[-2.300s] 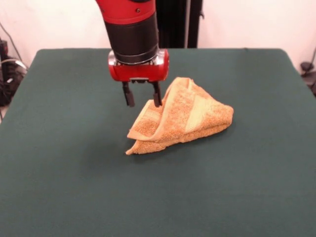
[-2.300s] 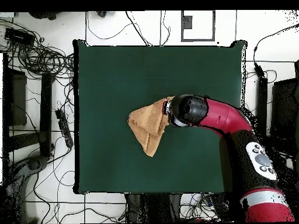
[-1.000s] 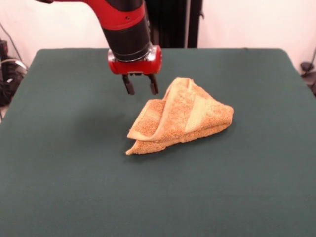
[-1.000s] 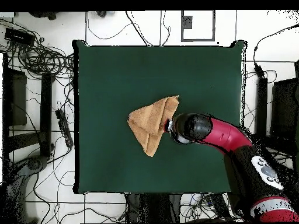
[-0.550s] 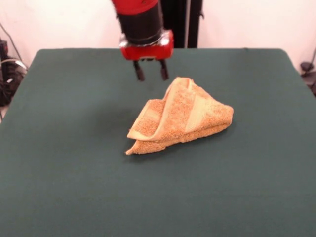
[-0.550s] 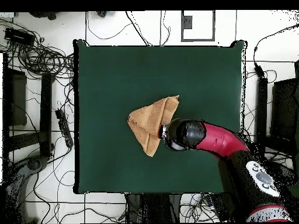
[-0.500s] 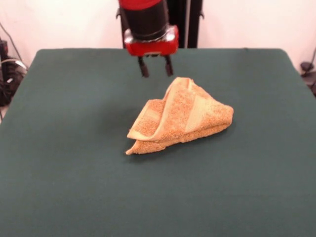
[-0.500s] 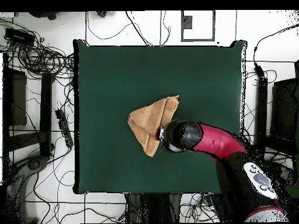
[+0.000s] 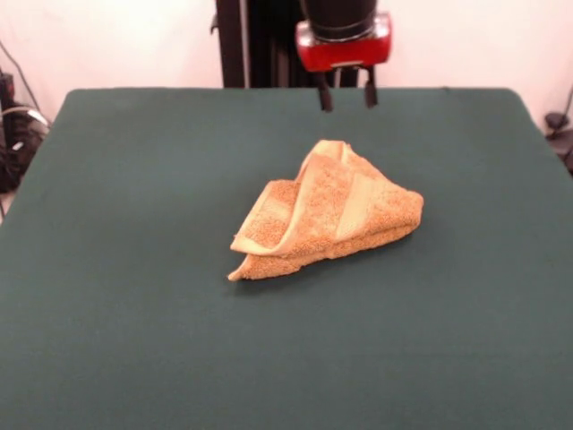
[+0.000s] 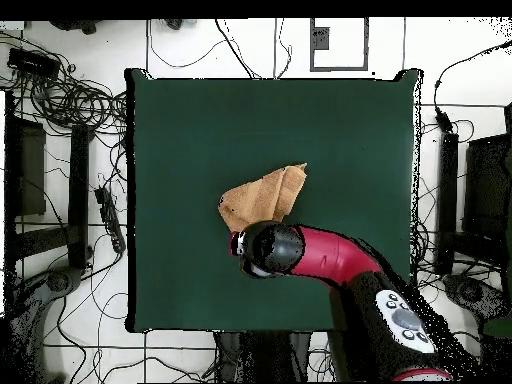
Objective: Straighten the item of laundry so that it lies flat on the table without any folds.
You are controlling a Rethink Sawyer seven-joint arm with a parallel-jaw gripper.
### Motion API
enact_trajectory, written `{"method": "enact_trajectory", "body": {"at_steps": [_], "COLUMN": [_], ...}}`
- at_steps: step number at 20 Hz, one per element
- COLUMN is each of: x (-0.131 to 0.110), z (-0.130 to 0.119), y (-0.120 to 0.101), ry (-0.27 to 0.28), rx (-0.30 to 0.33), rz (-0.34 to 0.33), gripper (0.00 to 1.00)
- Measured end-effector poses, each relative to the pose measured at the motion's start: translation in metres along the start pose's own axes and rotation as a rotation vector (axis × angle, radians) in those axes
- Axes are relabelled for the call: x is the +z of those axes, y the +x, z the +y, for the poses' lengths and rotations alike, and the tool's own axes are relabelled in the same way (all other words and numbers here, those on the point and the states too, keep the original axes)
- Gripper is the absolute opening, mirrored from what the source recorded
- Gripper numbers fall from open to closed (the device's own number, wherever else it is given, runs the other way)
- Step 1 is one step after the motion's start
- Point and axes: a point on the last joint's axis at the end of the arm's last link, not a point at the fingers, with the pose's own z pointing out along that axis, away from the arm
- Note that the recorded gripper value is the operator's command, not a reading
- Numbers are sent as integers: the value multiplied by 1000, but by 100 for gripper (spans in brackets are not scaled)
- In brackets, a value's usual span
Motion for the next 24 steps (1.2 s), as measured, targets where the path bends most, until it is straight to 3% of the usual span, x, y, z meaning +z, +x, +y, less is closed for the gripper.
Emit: {"method": "enact_trajectory", "body": {"at_steps": [6,15,24], "x": [10,48,64], "z": [25,29,49], "y": [11,14,26], "ry": [-15,-27,54], "rx": [0,17,-42], "rz": [-19,-73,-132], "gripper": [100,100,100]}}
